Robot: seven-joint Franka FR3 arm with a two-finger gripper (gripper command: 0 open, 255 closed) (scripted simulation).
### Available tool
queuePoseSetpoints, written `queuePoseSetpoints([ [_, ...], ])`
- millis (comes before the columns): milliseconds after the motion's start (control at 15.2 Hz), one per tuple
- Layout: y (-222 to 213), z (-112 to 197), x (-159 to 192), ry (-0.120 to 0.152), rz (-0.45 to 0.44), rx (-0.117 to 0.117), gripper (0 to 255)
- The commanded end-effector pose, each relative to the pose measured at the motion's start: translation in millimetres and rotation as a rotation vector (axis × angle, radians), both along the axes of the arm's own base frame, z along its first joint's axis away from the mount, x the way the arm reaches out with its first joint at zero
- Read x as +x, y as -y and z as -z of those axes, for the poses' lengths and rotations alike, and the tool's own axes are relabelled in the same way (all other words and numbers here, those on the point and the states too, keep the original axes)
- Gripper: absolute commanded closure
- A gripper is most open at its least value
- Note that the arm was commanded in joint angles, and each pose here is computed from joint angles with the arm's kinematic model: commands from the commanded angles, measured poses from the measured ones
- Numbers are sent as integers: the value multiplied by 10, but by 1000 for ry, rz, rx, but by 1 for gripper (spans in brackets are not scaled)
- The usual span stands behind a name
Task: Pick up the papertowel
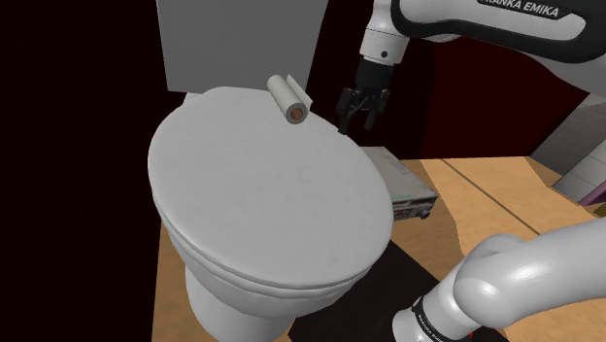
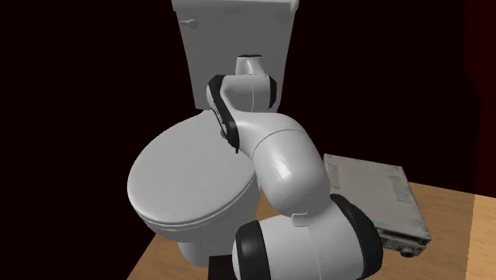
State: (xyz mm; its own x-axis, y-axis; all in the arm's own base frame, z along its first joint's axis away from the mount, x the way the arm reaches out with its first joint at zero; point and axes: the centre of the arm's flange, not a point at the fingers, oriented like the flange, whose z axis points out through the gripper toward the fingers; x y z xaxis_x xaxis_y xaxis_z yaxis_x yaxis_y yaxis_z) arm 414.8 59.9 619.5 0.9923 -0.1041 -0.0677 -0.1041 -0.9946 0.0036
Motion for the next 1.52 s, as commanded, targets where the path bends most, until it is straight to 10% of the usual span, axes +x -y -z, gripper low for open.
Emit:
queuePoseSetpoints([
  [0,-26,-78,218,12,39,19,0],
  [858,-26,-695,1643,90,281,139,0],
  [1452,-26,-295,1642,90,281,139,0],
])
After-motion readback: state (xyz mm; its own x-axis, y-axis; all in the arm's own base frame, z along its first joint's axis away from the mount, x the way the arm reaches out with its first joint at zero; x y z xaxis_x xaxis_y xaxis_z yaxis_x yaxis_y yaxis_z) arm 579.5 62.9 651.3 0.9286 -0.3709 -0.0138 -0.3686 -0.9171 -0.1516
